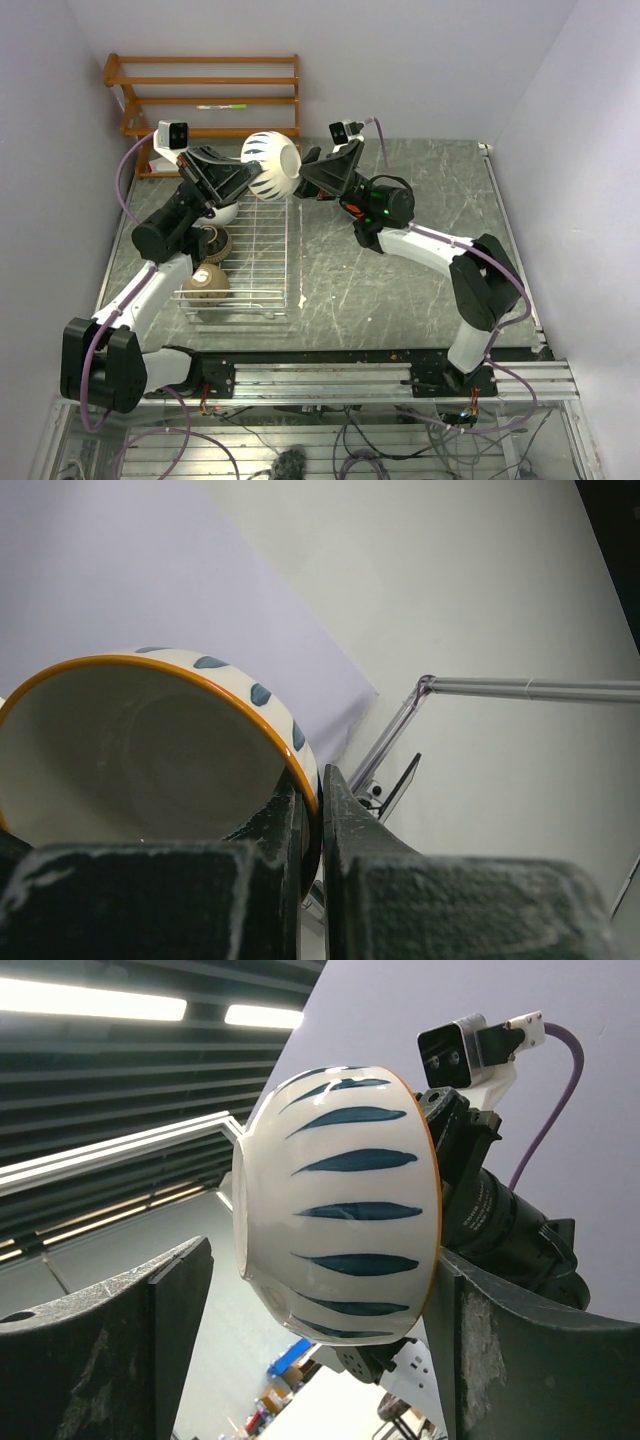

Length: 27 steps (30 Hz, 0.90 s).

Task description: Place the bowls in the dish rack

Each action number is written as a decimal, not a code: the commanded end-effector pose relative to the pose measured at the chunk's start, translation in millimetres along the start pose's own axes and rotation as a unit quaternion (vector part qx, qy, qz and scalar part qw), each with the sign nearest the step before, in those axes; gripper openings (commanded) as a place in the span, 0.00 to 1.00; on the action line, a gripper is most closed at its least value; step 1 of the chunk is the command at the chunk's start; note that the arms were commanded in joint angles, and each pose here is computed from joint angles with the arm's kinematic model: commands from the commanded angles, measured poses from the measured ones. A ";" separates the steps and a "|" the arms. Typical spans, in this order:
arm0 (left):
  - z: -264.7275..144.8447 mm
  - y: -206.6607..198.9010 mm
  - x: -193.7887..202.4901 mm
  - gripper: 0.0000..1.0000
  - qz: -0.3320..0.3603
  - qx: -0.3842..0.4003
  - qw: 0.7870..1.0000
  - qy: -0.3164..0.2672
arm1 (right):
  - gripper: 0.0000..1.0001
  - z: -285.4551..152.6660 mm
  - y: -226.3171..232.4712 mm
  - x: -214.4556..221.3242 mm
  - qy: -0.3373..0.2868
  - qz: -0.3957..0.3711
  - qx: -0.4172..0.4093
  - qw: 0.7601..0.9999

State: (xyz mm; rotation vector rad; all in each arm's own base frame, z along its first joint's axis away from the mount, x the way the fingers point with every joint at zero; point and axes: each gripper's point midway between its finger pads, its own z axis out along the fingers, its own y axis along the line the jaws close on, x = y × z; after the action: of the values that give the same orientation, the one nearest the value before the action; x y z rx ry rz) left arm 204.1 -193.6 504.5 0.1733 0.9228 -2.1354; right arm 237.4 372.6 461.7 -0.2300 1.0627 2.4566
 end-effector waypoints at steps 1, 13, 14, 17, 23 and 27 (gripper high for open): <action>-5.7 -36.9 11.0 0.07 0.075 0.080 0.994 0.010 | 0.79 -7.2 62.5 21.3 0.035 -0.084 -0.136 0.986; -6.4 -43.5 13.2 0.07 0.077 0.086 0.993 0.010 | 0.69 0.3 57.9 32.3 0.052 -0.070 -0.144 0.986; -6.3 -44.3 13.5 0.07 0.077 0.086 0.993 0.011 | 0.65 0.4 57.6 32.8 0.052 -0.068 -0.144 0.986; -6.0 -45.4 13.8 0.07 0.079 0.087 0.993 0.012 | 0.40 -0.5 56.8 32.7 0.051 -0.065 -0.142 0.986; -7.7 -40.0 13.5 0.07 0.077 0.081 0.994 0.010 | 0.14 -1.1 56.8 33.7 0.053 -0.066 -0.141 0.986; -7.9 -30.2 13.3 0.07 0.075 0.071 0.995 0.015 | 0.11 1.2 61.2 34.1 0.058 -0.072 -0.147 0.985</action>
State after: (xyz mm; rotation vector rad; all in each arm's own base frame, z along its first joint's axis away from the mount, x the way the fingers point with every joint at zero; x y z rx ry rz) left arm 199.9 -192.0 503.1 0.1676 0.9186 -2.1428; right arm 228.2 385.6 459.2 -0.2325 1.1031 2.5494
